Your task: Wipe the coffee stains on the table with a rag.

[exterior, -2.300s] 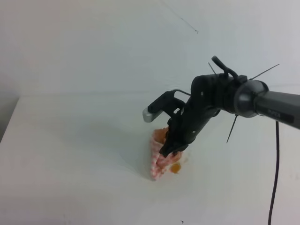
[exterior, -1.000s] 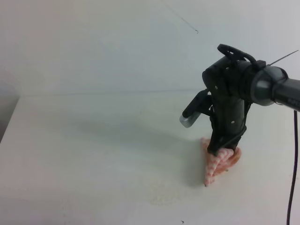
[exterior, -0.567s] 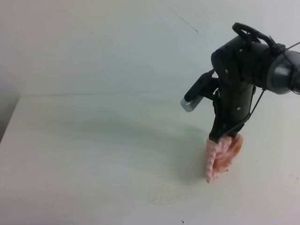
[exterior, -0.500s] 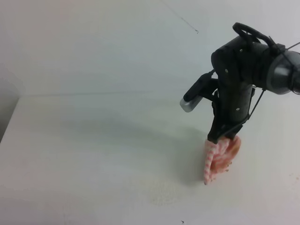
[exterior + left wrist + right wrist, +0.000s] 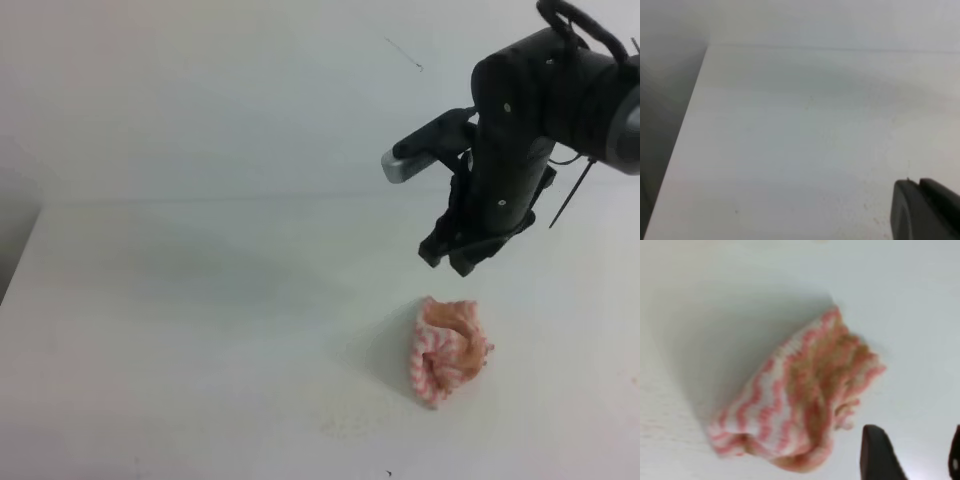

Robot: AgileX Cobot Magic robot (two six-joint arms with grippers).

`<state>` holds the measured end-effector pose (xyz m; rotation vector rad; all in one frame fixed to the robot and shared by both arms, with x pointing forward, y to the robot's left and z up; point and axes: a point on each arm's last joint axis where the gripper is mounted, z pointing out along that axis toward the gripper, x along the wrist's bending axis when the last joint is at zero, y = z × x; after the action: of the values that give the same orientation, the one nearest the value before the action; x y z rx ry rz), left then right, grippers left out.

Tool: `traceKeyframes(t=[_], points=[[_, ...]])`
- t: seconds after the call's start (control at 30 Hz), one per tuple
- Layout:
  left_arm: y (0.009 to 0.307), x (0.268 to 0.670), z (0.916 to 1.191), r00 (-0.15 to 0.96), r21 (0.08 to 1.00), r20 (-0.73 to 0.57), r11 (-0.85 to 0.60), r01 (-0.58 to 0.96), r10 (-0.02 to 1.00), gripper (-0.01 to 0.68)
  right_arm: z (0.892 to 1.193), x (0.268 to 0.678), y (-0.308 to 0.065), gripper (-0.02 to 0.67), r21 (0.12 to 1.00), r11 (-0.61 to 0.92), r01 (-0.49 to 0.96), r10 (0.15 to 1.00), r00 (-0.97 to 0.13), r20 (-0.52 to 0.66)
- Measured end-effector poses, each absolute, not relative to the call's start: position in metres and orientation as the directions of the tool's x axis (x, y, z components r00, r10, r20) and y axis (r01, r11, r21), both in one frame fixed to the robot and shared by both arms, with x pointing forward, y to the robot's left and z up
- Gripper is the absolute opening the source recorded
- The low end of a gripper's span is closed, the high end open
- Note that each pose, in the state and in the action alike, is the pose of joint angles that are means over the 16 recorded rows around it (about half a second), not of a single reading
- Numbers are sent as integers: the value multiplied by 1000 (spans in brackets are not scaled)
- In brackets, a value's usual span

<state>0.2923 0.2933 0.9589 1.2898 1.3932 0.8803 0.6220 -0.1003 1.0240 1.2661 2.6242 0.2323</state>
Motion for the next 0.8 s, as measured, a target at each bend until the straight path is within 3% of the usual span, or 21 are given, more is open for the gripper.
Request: traceKeyframes(t=[0.2, 0.57, 0.8], points=[[293, 292, 959, 70, 954, -189, 166, 250, 979, -1, 1011, 621, -91, 307, 222, 586, 779, 803, -595, -31], [293, 292, 955, 71, 954, -189, 166, 250, 979, -1, 950, 624, -80, 297, 60, 630, 774, 776, -631, -12], [293, 292, 952, 71, 954, -189, 166, 250, 979, -1, 923, 616, -62, 190, 14, 670, 743, 742, -670, 40]])
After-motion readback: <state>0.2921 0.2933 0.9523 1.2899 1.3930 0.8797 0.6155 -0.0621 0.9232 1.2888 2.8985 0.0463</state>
